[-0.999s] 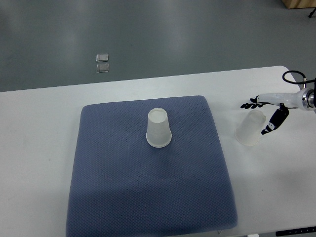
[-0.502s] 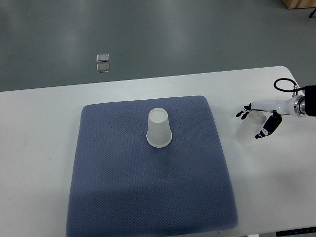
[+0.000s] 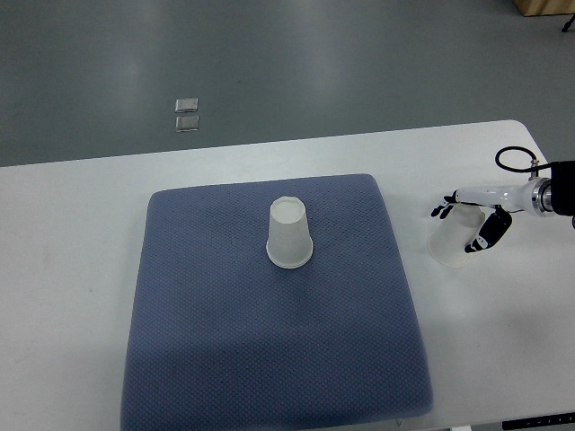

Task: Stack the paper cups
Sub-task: 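Close the right hand fingers around the white paper cup, then lift the cup and carry it over the upside-down cup on the cushion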

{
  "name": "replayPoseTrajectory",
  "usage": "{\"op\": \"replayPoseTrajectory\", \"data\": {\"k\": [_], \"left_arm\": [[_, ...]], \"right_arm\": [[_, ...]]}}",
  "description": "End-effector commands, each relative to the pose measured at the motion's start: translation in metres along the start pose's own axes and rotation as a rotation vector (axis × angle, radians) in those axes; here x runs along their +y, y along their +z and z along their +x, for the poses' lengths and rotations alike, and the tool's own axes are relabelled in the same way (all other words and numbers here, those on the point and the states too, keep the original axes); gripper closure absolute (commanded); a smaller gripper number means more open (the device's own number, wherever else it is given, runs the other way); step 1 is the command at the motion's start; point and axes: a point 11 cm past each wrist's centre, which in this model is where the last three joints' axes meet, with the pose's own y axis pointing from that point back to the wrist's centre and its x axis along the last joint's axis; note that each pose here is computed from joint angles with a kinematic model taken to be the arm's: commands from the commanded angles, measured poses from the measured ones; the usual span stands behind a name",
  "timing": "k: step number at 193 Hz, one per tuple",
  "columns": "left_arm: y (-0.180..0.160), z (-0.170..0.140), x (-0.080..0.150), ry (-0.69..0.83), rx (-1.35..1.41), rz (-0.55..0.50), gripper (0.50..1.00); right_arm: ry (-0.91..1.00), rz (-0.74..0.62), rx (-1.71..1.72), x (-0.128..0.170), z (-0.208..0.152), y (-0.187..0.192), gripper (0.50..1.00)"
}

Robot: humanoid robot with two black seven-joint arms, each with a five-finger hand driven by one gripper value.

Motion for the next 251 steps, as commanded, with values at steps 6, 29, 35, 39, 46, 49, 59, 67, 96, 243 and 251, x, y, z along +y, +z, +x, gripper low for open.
{"op": "replayPoseTrajectory", "data": {"k": [6, 29, 35, 39, 46, 49, 59, 67, 96, 243, 251], "left_arm": [[0.000, 0.000, 0.000, 0.001, 0.001, -0.001, 0.500], [0.000, 0.000, 0.000, 0.001, 0.001, -0.001, 0.500], [0.000, 0.000, 0.000, 0.000, -0.001, 0.000, 0.500], [0.000, 0.000, 0.000, 0.001, -0.001, 0.000, 0.500], [0.000, 0.000, 0.000, 0.000, 0.001, -0.001, 0.500], [0.000, -0.001, 0.000, -0.002, -0.001, 0.000, 0.500], [-0.001, 0.000, 0.000, 0.000, 0.001, 0.001, 0.500], [0.000, 0.000, 0.000, 0.000, -0.001, 0.000, 0.500], [0.000, 0.000, 0.000, 0.000, -0.001, 0.000, 0.500], [0.000, 0.000, 0.000, 0.000, -0.001, 0.000, 0.500], [-0.001, 0.000, 0.000, 0.000, 0.000, 0.001, 0.500]], "right_arm": [[0.000, -0.001, 0.000, 0.000, 0.000, 0.000, 0.699], [0.002, -0.002, 0.001, 0.001, 0.001, 0.001, 0.709], [0.002, -0.002, 0.001, 0.001, 0.001, 0.001, 0.720], [0.002, -0.002, 0.001, 0.001, 0.001, 0.001, 0.726], [0.002, -0.002, 0.001, 0.001, 0.001, 0.001, 0.732], [0.002, -0.002, 0.001, 0.001, 0.001, 0.001, 0.732], [0.002, -0.002, 0.001, 0.001, 0.001, 0.001, 0.732], [0.002, -0.002, 0.001, 0.001, 0.001, 0.001, 0.736], [0.000, -0.002, 0.000, 0.001, 0.001, 0.001, 0.777], [0.091, 0.247, 0.134, 0.049, 0.118, -0.090, 0.842], [0.086, 0.276, 0.143, 0.051, 0.124, -0.104, 0.842]]}}
